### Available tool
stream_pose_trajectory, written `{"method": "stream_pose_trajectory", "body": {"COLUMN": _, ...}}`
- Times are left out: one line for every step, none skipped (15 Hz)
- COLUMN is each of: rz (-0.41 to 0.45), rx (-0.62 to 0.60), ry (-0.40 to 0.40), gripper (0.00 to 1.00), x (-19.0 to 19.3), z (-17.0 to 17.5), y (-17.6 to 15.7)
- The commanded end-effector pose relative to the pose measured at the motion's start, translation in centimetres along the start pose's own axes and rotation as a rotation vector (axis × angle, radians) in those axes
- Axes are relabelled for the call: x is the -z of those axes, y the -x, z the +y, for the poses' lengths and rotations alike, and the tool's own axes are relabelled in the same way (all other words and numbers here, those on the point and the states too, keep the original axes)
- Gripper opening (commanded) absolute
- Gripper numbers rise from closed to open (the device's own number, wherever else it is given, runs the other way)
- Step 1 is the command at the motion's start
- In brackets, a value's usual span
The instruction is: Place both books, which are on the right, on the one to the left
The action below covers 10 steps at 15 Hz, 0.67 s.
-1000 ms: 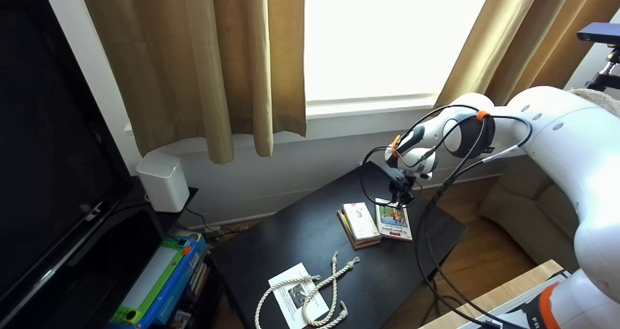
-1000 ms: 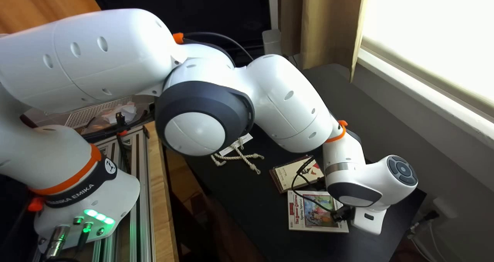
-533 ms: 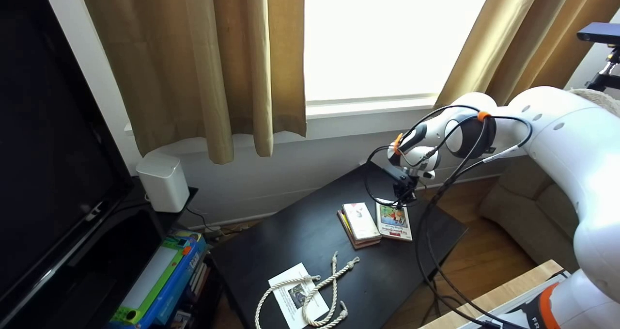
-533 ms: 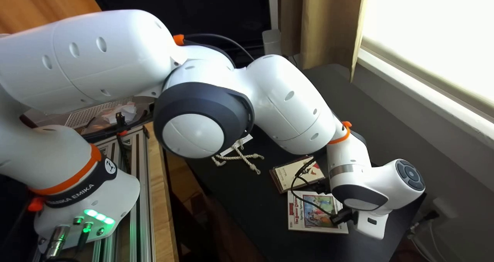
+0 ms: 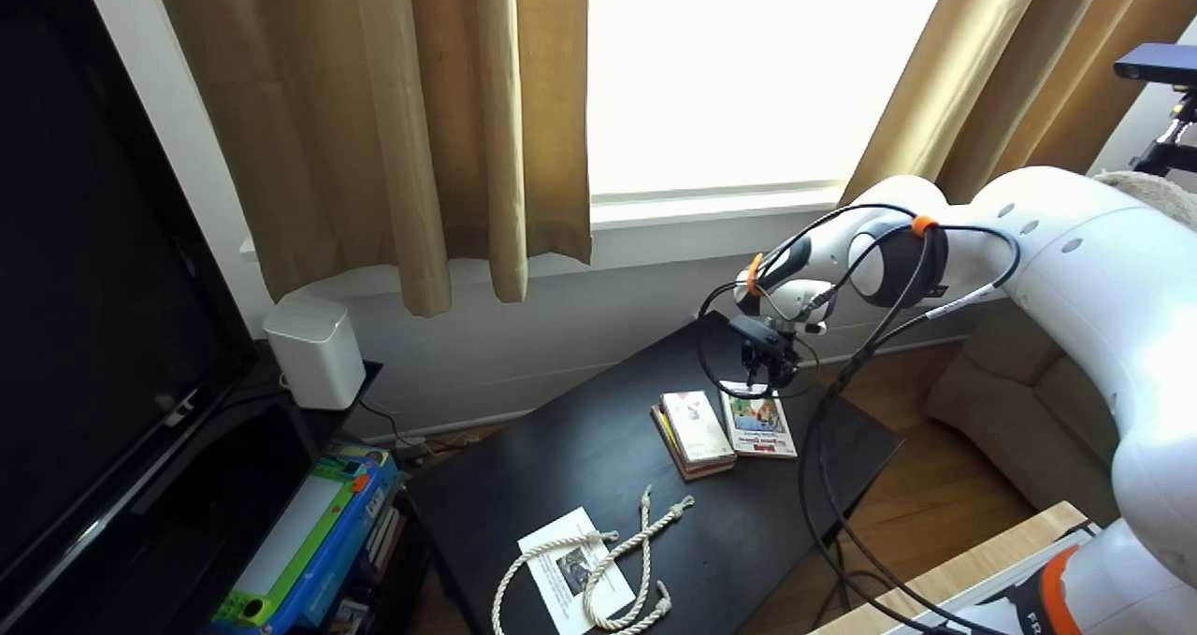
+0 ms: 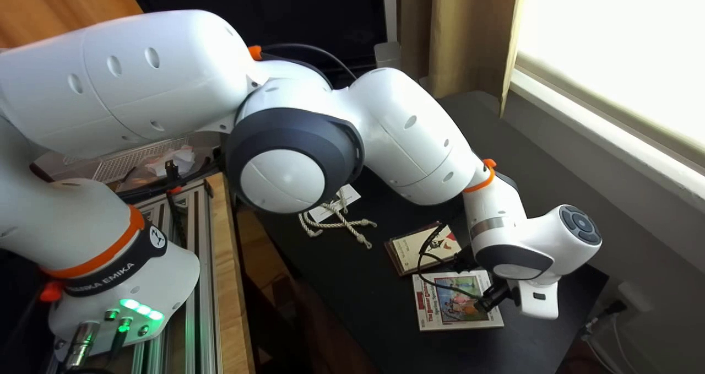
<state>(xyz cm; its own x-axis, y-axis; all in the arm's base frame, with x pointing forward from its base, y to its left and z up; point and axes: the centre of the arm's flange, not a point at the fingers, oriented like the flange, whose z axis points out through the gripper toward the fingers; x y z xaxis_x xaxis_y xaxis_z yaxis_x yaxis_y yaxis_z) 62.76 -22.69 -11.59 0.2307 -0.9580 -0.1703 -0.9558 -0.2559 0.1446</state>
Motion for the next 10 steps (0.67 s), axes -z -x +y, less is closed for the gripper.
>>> {"method": "stream_pose_trajectory", "body": {"rz": 0.047, "rx": 0.135, "ry": 0.02, "gripper": 0.84, "x": -0.2, "z": -1.9, "y": 1.8}}
{"method": "stream_pose_trajectory", "body": {"rz": 0.058, "rx": 0.173, "ry": 0.025, "gripper": 0.91, "x": -0.3, "z": -2.5, "y": 2.3}}
{"method": "stream_pose_trajectory", "body": {"rz": 0.061, "rx": 0.222, "ry": 0.038, "gripper": 0.98, "x": -0.5, "z": -3.2, "y": 2.9}}
{"method": "stream_pose_trajectory", "body": {"rz": 0.078, "rx": 0.267, "ry": 0.046, "gripper": 1.0, "x": -0.8, "z": -3.7, "y": 3.4}}
{"method": "stream_pose_trajectory", "body": {"rz": 0.081, "rx": 0.316, "ry": 0.049, "gripper": 1.0, "x": -1.1, "z": -4.2, "y": 3.9}}
{"method": "stream_pose_trajectory", "body": {"rz": 0.093, "rx": 0.371, "ry": 0.057, "gripper": 1.0, "x": -1.5, "z": -4.6, "y": 4.5}}
{"method": "stream_pose_trajectory", "body": {"rz": 0.098, "rx": 0.422, "ry": 0.065, "gripper": 1.0, "x": -1.8, "z": -4.9, "y": 4.9}}
{"method": "stream_pose_trajectory", "body": {"rz": 0.101, "rx": 0.462, "ry": 0.08, "gripper": 1.0, "x": -2.2, "z": -5.1, "y": 5.4}}
{"method": "stream_pose_trajectory", "body": {"rz": 0.098, "rx": 0.498, "ry": 0.102, "gripper": 1.0, "x": -2.5, "z": -5.2, "y": 5.7}}
{"method": "stream_pose_trajectory", "body": {"rz": 0.099, "rx": 0.531, "ry": 0.119, "gripper": 1.0, "x": -2.9, "z": -5.2, "y": 5.9}}
